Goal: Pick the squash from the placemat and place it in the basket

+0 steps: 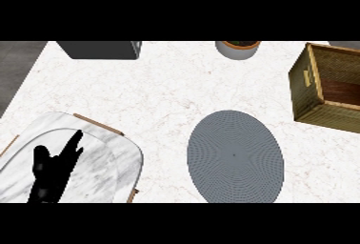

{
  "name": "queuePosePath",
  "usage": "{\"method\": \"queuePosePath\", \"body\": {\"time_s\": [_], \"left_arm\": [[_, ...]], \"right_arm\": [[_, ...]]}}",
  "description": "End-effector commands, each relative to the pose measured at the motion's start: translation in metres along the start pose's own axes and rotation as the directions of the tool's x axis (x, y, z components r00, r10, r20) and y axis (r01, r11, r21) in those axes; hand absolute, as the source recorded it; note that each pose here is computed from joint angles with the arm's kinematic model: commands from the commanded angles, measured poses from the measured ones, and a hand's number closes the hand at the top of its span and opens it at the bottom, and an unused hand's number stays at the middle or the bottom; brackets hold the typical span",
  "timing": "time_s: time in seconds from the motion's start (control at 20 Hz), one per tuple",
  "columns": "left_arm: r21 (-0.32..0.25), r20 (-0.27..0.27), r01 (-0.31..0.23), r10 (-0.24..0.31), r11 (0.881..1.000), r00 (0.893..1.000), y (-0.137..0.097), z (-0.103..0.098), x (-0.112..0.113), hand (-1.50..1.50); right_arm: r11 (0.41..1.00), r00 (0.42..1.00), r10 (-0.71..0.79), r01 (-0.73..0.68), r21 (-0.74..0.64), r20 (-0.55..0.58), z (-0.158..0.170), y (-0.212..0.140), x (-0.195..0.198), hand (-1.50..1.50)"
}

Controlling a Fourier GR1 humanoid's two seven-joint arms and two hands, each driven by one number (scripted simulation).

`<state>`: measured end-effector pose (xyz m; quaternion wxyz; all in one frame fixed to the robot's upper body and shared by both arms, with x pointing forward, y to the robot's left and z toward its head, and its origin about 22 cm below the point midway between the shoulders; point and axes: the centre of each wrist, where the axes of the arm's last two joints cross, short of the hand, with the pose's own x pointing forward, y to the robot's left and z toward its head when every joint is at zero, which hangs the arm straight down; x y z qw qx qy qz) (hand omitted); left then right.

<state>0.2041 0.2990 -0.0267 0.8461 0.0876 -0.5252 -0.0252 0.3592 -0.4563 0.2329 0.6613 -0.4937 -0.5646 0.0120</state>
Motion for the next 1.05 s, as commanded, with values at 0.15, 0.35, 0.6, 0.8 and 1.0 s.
{"method": "queuePosePath", "body": {"time_s": [0.15,0.35,0.6,0.8,1.0], "left_arm": [[-0.027,-0.091,-0.032,0.029,0.999,0.995,-0.008,0.004,-0.028,0.0],[-0.028,-0.085,-0.025,0.023,0.999,0.996,-0.014,-0.008,-0.021,0.0],[-0.022,-0.095,-0.048,0.046,0.999,0.994,0.008,-0.006,-0.019,0.0],[-0.022,-0.104,-0.019,0.017,1.0,0.994,-0.004,0.001,-0.021,0.0],[0.003,-0.115,-0.036,0.036,0.999,0.993,-0.005,0.009,-0.03,0.0]], "right_arm": [[0.999,0.997,0.047,-0.046,-0.018,0.062,-0.01,-0.026,-0.024,-1.5],[0.996,0.996,-0.046,0.052,-0.071,0.076,-0.011,-0.021,-0.019,-1.5],[0.981,0.989,-0.141,0.145,-0.128,0.044,-0.013,-0.049,-0.033,-1.5],[0.961,0.985,-0.17,0.164,-0.222,-0.011,-0.014,-0.103,-0.047,-1.5],[0.96,0.98,-0.192,0.176,-0.218,-0.055,-0.005,-0.149,-0.074,-1.5]]}}
